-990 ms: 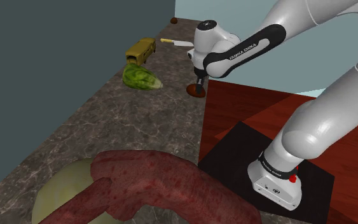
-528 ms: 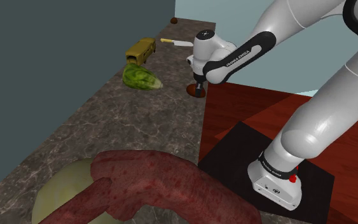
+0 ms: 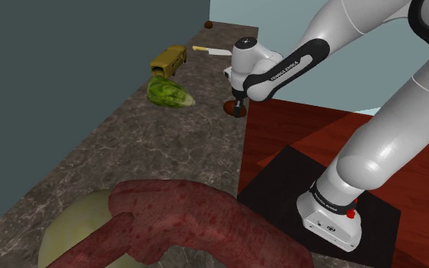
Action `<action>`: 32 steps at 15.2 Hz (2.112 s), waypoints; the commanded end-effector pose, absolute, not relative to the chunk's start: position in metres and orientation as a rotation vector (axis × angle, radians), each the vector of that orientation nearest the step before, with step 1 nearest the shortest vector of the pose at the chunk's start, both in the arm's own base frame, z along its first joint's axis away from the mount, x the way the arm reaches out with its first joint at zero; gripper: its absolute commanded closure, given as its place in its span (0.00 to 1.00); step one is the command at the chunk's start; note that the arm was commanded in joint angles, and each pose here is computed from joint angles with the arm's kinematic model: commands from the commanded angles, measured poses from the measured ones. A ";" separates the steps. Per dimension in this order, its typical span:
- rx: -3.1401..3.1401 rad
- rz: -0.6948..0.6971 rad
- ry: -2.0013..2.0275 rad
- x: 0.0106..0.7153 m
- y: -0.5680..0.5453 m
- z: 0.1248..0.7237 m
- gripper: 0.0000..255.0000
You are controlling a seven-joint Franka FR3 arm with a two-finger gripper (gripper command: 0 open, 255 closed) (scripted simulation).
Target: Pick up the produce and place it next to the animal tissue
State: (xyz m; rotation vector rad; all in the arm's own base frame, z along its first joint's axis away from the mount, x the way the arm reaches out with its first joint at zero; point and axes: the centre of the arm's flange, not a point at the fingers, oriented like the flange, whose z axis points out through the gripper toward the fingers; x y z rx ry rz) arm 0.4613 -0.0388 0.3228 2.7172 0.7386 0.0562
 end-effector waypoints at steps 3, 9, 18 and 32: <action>2.717 0.056 0.739 0.461 -0.039 0.323 1.00; 2.717 0.056 0.739 0.461 -0.039 0.323 1.00; 2.717 0.056 0.739 0.461 -0.039 0.365 1.00; 2.717 0.056 0.739 0.461 -0.039 0.439 1.00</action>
